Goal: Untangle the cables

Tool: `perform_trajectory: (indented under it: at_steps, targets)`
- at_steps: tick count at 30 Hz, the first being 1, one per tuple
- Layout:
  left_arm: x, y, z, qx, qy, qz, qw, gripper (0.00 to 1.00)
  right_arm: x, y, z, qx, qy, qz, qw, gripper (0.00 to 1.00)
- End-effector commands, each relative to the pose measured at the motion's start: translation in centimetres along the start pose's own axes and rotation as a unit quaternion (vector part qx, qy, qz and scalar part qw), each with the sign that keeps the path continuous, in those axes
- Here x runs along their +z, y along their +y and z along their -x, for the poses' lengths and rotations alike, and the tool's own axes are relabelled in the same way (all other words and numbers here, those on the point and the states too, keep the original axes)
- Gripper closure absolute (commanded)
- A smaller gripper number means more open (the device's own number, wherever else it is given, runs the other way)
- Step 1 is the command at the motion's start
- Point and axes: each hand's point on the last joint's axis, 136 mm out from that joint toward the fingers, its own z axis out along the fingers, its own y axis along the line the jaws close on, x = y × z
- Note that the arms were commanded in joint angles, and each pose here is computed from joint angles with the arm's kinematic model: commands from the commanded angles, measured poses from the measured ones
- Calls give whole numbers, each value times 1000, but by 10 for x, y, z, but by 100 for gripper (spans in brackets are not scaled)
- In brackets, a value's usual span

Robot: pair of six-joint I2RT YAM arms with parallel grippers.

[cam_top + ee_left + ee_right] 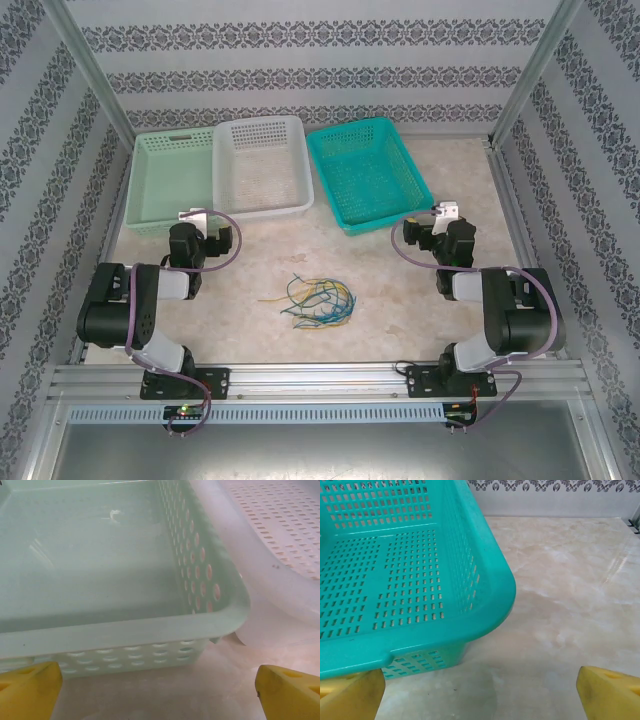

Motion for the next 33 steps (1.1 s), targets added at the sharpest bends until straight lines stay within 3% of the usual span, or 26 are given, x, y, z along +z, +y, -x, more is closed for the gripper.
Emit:
perform_trajectory:
  at_steps: [1,29,31,33]
  targets:
    - [0,-4,16,4,-28,-7,1000,0,1,3,12,7,-21,10,1000,2]
    - [1,-4,18,2,-26,-5,1000,0,1,-2,17,13,-19,-4,1000,4]
    - [-1,-3,28,2,3,-3,1000,0,-3,1,29,15,-15,1,1000,5]
    - [-8,3,49,-26,47,17,998,0,-11,6,33,36,30,6,999,7]
